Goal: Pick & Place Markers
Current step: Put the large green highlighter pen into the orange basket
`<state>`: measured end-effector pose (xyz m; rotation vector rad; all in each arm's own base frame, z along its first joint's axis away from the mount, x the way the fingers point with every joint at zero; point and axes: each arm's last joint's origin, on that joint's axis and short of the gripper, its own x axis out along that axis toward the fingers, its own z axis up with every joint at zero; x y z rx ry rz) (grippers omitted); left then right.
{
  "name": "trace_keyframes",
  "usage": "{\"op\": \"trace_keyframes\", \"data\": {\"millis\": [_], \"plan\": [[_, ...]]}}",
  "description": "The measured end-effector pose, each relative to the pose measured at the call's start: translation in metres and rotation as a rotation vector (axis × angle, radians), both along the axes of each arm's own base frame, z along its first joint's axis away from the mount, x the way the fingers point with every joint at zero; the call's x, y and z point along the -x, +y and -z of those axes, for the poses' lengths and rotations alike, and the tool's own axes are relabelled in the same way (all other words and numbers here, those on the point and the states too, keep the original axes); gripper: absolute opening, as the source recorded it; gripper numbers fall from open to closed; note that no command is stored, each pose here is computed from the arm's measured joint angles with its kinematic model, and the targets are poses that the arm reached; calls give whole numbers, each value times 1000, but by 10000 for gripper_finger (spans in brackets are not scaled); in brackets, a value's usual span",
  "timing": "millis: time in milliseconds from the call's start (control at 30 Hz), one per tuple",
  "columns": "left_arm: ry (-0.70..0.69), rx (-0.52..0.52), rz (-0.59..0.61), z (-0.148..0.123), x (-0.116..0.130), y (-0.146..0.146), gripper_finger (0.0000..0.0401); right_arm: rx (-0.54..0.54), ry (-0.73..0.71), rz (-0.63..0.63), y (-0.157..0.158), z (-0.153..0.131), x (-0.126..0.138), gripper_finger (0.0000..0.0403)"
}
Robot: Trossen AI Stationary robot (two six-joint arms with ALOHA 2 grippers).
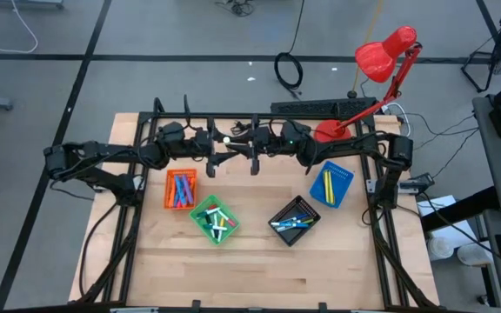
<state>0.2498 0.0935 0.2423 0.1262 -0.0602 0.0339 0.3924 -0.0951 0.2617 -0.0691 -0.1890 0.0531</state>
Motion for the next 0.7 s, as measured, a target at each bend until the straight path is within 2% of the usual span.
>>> {"op": "trace_keyframes", "data": {"millis": [167, 333, 467, 567, 700], "plan": [[24, 9, -5, 3, 0, 1, 140, 14, -14, 1, 1, -6, 2, 42], [54, -23, -14, 5, 0, 3, 62, 12, -6, 3, 0, -5, 2, 47], [66, 18, -15, 7, 2, 6, 58, -13, 47, 17, 0, -1, 1, 75], [84, 38, -20, 2, 9, 6, 58, -71, 139, 76, -2, 9, 1, 106], [138, 67, -90, -4, 21, 2, 65, -89, 242, 133, -3, 13, 5, 144]]}}
